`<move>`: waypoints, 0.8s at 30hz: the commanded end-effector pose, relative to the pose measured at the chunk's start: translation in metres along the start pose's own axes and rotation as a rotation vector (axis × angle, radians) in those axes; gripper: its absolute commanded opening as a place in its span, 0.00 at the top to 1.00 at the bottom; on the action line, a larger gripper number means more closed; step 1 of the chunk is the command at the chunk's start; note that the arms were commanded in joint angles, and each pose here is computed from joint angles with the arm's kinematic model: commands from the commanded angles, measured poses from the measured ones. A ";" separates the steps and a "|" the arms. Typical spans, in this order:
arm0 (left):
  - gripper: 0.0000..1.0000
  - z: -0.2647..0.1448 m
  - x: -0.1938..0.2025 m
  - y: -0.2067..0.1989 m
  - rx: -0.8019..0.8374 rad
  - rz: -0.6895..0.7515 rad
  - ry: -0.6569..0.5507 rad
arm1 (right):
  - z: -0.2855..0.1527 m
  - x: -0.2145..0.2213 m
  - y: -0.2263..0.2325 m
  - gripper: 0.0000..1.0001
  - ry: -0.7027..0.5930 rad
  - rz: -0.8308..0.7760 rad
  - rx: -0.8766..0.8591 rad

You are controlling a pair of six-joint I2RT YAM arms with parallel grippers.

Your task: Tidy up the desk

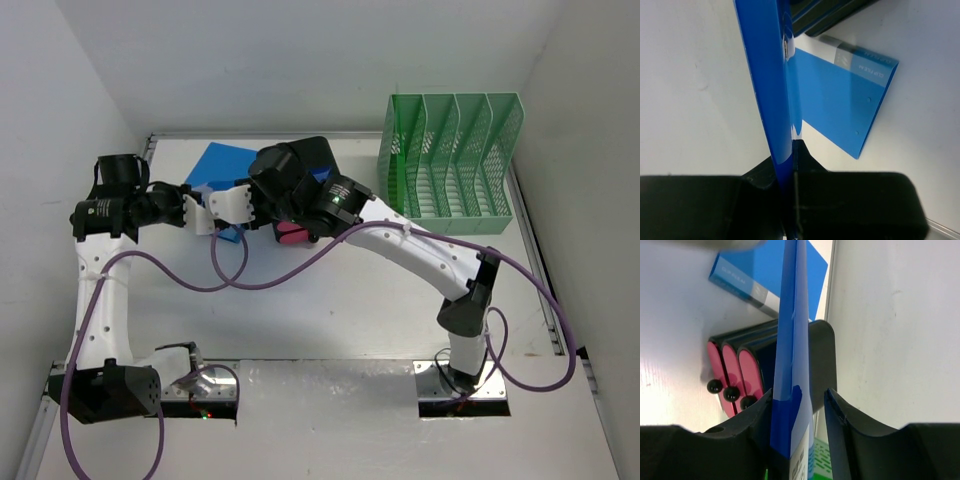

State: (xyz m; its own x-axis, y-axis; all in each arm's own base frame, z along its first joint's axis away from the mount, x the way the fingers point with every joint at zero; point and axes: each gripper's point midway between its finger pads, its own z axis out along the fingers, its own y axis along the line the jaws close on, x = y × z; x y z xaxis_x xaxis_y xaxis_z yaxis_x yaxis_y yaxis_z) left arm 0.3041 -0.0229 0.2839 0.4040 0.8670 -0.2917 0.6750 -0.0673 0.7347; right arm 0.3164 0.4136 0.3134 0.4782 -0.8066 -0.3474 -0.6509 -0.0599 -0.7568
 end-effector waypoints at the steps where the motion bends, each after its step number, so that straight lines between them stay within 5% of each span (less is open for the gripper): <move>1: 1.00 -0.014 -0.068 0.018 -0.091 0.101 -0.289 | 0.017 -0.005 -0.017 0.59 -0.053 0.052 0.032; 8: 1.00 -0.018 -0.083 0.020 -0.103 0.098 -0.362 | 0.037 0.008 -0.012 0.64 0.007 0.036 0.071; 9: 1.00 -0.017 -0.084 0.019 -0.099 0.099 -0.370 | 0.039 0.013 -0.015 0.67 0.032 0.034 0.098; 12: 1.00 -0.017 -0.085 0.018 -0.096 0.103 -0.375 | 0.046 0.024 -0.009 1.00 0.086 0.012 0.101; 16: 1.00 -0.017 -0.079 0.017 -0.087 0.090 -0.346 | 0.042 0.033 -0.011 1.00 0.104 0.030 0.106; 18: 0.84 -0.017 -0.076 0.017 -0.083 0.072 -0.328 | 0.034 0.033 -0.021 1.00 0.088 0.064 0.150; 21: 0.11 -0.018 -0.074 0.018 -0.084 0.047 -0.315 | 0.018 0.035 -0.029 1.00 0.044 0.109 0.221; 22: 0.01 -0.019 -0.073 0.021 -0.093 0.020 -0.311 | 0.012 0.030 -0.037 1.00 0.010 0.129 0.257; 24: 0.00 -0.021 -0.072 0.027 -0.108 -0.006 -0.303 | -0.007 0.026 -0.048 1.00 -0.035 0.169 0.298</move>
State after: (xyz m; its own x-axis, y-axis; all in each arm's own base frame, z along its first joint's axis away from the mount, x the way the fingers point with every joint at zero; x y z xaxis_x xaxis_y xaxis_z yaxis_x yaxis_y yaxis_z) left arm 0.3023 -0.0363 0.2839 0.4407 0.8225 -0.3596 0.6856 -0.0498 0.7262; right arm 0.3231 0.4297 0.3108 0.4894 -0.7468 -0.4502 -0.6104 0.0753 -0.7885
